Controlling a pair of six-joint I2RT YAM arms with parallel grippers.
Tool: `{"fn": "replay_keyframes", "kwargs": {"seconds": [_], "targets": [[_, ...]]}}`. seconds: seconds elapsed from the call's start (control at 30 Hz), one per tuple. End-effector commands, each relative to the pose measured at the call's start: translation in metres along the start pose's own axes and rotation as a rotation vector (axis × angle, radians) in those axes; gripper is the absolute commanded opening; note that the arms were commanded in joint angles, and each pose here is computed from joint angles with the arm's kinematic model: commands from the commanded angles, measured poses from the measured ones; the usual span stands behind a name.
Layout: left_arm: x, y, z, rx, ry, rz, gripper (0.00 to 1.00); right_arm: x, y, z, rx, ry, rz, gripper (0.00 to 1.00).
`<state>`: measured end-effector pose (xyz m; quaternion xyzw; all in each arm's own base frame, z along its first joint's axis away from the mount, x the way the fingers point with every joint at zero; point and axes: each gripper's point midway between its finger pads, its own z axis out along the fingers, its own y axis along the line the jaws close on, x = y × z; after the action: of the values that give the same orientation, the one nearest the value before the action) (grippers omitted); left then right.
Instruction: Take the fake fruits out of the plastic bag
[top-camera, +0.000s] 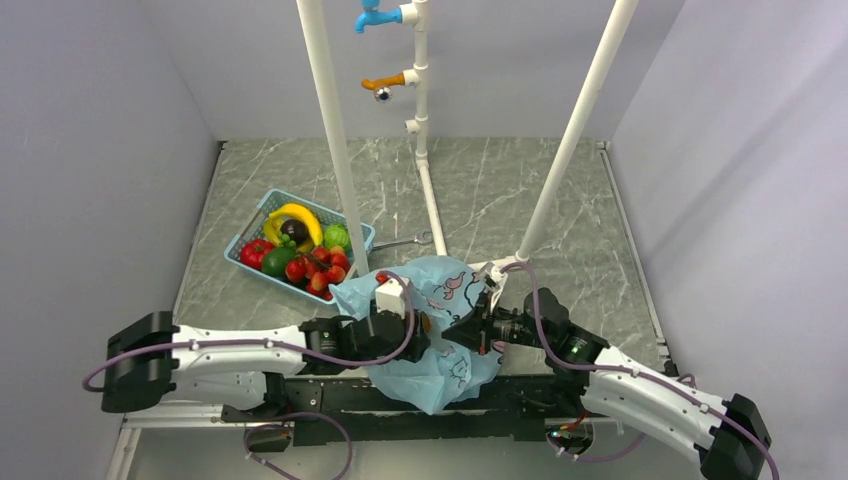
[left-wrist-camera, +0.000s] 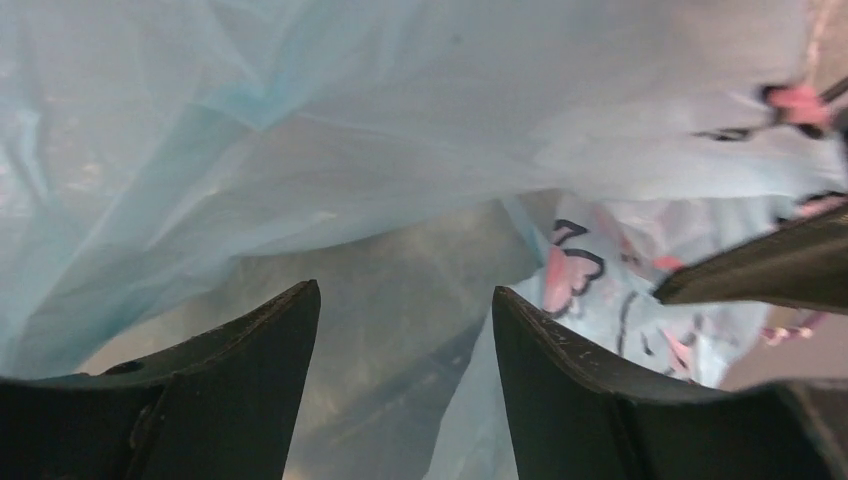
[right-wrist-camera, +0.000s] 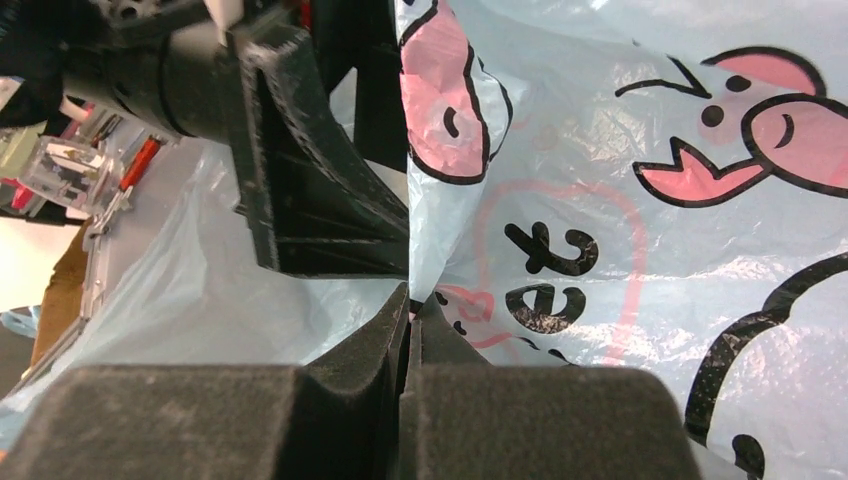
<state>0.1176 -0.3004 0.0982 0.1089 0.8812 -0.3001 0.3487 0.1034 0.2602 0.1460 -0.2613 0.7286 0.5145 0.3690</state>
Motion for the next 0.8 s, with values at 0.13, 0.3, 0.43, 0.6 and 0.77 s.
{"fn": "replay_keyframes", "kwargs": {"seconds": [0.13,0.3,0.43,0.6,0.77], "targets": [[-0.027,0.0,0.024,-0.119,-0.133,-0.04,0.73,-0.022,0.004,-0.003,0.016,-0.059,-0.021,0.0],[-0.031,0.009,0.04,-0.174,-0.144,-0.026,0.82,-0.02,0.007,0.001,-0.016,-0.053,-0.005,0.0],[-0.024,0.027,0.053,-0.264,-0.139,-0.001,0.79,-0.019,0.007,0.001,-0.018,-0.053,0.002,0.0],[-0.014,0.038,0.074,-0.298,-0.103,0.04,0.68,-0.012,0.001,0.001,0.0,-0.037,0.007,0.0],[-0.004,0.036,0.083,-0.296,-0.065,0.053,0.5,-0.011,-0.002,0.0,0.015,-0.041,0.003,0.0]]}}
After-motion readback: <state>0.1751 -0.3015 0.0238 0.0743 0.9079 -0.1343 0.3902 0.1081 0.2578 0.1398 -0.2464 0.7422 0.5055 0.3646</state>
